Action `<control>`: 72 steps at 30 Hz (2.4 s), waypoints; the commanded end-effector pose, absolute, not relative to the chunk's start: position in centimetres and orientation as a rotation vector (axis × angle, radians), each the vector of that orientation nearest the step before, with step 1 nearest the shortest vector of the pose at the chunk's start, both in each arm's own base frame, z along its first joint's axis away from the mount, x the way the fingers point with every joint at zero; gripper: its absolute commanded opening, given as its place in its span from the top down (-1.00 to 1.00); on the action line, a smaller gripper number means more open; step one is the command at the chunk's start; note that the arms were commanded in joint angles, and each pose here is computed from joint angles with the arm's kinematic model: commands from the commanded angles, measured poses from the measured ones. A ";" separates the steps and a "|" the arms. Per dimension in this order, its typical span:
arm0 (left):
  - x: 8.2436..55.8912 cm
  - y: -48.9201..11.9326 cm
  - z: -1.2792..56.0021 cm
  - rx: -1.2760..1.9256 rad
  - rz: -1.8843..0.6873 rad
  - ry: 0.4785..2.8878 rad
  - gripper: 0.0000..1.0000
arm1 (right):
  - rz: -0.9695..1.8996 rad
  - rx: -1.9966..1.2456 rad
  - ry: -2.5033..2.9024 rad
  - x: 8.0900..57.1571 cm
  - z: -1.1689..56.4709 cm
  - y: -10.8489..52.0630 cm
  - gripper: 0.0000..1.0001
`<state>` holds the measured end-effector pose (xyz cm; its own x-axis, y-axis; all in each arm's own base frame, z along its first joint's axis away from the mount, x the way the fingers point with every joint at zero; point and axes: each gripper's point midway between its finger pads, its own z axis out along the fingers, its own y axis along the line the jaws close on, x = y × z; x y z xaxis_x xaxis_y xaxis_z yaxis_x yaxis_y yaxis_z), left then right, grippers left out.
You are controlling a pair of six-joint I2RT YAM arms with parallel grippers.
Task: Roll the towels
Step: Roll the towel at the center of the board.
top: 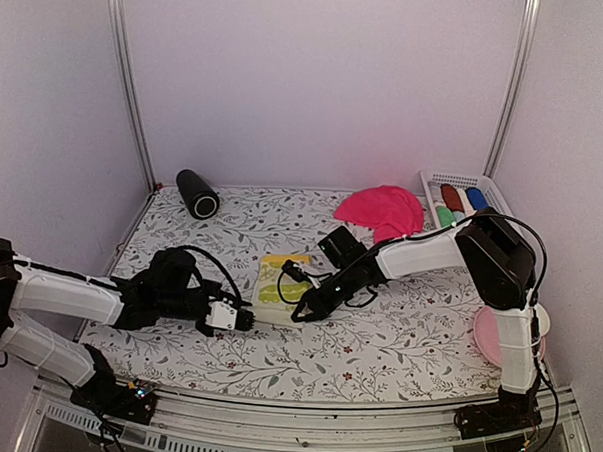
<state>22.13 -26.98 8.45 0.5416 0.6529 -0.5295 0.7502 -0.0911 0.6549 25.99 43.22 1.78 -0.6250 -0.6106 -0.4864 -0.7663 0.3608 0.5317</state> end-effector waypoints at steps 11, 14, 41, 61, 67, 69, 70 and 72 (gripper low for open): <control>22.8 -28.1 5.1 1.893 0.041 1.108 0.11 | 1.040 -1.213 2.542 26.0 -1.5 41.7 0.93; 22.8 -27.9 4.4 1.908 0.055 1.113 0.13 | 1.035 -1.213 2.542 26.0 -1.5 41.5 0.94; 24.6 -26.6 0.0 1.919 0.213 1.240 0.74 | 1.062 -1.241 2.513 25.9 -0.8 41.9 0.93; 23.1 -27.6 0.2 1.956 -0.034 1.438 1.00 | 0.825 -1.325 2.277 27.7 4.6 40.2 -0.03; 23.0 -27.8 0.5 1.961 -0.186 1.558 1.00 | 0.655 -1.344 2.081 27.3 7.4 38.7 -0.32; 23.2 -27.9 0.5 1.962 -0.233 1.598 1.00 | 0.618 -1.364 1.971 26.7 8.5 38.8 -0.35; 23.2 -27.8 0.5 1.964 -0.254 1.617 1.00 | 0.618 -1.384 1.906 25.9 9.0 39.2 -0.36; 23.3 -27.9 0.6 1.964 -0.301 1.646 1.00 | 0.630 -1.400 1.763 24.9 10.5 40.0 -0.36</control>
<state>24.92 -28.61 1.89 0.3226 0.8221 -0.4691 0.8886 -0.0923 0.4493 25.39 37.91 6.61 -0.3273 -0.6529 -0.6831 -0.9305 0.3484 0.1128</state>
